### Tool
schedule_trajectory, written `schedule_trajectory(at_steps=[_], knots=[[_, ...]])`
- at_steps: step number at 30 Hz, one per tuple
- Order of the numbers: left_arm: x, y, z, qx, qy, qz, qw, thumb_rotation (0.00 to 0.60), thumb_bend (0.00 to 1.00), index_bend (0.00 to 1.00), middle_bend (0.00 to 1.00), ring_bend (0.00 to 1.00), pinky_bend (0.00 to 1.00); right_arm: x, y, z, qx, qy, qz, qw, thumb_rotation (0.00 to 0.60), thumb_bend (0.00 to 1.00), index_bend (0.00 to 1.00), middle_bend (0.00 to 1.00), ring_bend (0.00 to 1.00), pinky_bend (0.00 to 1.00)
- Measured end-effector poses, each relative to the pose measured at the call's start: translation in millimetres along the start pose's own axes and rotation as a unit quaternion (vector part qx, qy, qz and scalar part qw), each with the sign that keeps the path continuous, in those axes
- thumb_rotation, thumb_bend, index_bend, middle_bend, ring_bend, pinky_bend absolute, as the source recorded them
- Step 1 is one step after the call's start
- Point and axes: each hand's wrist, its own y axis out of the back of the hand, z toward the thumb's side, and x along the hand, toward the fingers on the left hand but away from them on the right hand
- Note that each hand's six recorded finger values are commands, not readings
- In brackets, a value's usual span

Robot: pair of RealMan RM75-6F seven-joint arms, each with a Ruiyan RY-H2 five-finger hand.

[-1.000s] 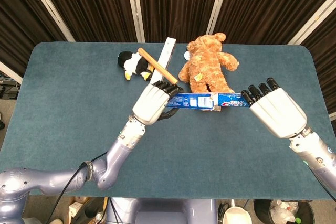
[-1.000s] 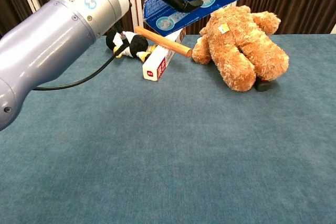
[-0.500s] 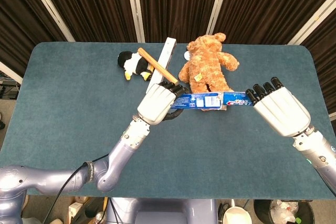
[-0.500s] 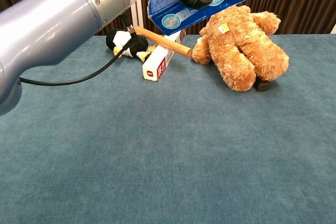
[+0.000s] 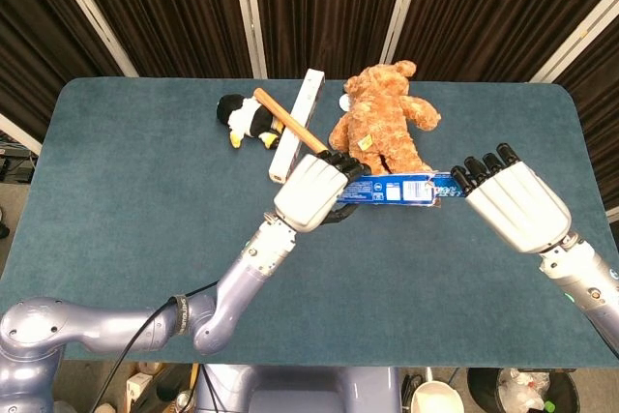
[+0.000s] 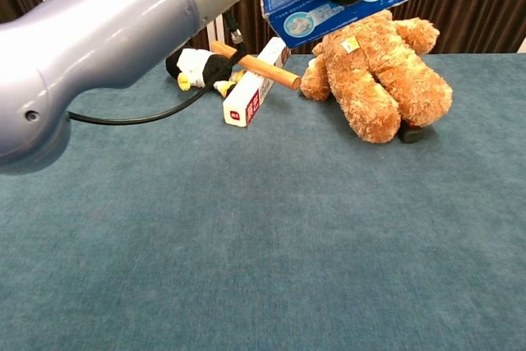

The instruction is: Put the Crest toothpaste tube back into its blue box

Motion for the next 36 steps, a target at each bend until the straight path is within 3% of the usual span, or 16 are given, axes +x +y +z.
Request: schedule_trajectory(at_steps=[22,36], knots=[[28,-13,29,-0.028,-0.015,0.019,0.9993,0.6,0.42,0.39,0.52,0.46,0.52,11,3,-20,0.01,-0.011,-0.004,0.9999,0.6,0.41,0.67,0.71,0.67,0.55],[31,-19,39,-0.05,-0.013,0.02,0.9984,0.6,0.42,0.39,0.52,0.46,0.52,17,9,-18,0.054,0.032,-0.034,0.9974,0.6,0.41,0.64,0.71,0.65,0.55]])
